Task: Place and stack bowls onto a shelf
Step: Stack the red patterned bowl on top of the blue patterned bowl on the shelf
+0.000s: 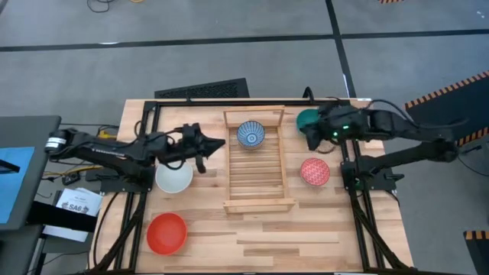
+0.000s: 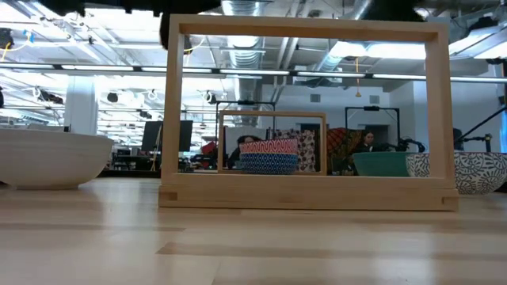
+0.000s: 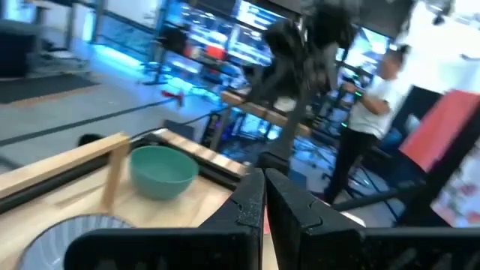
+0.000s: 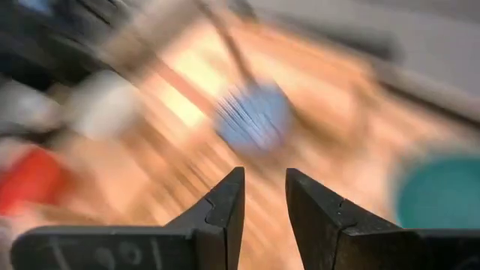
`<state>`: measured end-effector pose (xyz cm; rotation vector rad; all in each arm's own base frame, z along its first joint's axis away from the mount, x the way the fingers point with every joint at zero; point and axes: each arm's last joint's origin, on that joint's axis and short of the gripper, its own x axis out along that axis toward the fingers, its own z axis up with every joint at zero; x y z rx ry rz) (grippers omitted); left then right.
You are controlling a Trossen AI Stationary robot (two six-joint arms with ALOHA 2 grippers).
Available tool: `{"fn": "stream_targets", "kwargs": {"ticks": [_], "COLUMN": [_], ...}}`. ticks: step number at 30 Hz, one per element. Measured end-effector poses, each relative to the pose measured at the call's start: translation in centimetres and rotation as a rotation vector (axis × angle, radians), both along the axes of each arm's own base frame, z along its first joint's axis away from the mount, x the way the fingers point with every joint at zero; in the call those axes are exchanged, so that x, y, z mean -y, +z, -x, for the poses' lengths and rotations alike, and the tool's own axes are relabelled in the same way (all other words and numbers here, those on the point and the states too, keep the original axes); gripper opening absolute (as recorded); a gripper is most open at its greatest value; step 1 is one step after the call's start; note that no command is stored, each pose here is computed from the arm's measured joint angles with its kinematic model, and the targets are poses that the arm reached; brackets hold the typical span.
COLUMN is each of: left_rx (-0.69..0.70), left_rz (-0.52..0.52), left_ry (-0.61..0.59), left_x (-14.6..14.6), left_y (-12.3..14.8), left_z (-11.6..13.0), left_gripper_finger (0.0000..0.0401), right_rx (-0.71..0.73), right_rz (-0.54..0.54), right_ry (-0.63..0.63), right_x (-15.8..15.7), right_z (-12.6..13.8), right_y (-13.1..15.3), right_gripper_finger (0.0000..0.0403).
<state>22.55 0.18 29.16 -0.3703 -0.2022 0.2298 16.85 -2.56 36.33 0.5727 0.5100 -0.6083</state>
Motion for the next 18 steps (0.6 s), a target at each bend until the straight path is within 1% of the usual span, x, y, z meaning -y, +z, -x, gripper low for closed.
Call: {"fn": "stream_targets", "kwargs": {"ticks": [2,5,7,11,14,18], "left_rx": [-0.001,-0.001,-0.006,-0.039,-0.050,-0.050], "left_rz": [0.016,0.018,0.018,0.018,0.018,0.019], "left_ry": [0.018,0.023,0.024,0.025,0.027,0.033], "left_x": [0.0,0.0,0.0,0.0,0.0,0.0], "left_y": [-0.2,-0.3,-0.4,-0.8,-0.9,-0.9], "left_z": [0.4,0.5,0.4,0.4,0.3,0.4], "left_gripper_finger": [0.0000,0.0000,0.0000,0.0000,0.0000,0.0000], "right_rx": [-0.176,-0.427,-0.534,-0.603,-0.586,-0.559], "right_rz": [-0.098,-0.253,-0.323,-0.415,-0.473,-0.539], "right_ry": [-0.072,-0.116,-0.140,-0.179,-0.201,-0.277], "right_x": [0.2,0.0,-0.4,-1.4,-2.2,-3.0], "right_z": [0.8,2.0,2.4,3.2,3.5,3.6], "right_y": [-1.6,-4.1,-5.7,-8.6,-10.5,-12.1], "right_gripper_finger": [0.0124,0.0124,0.0124,0.0128,0.0144,0.0176]}}
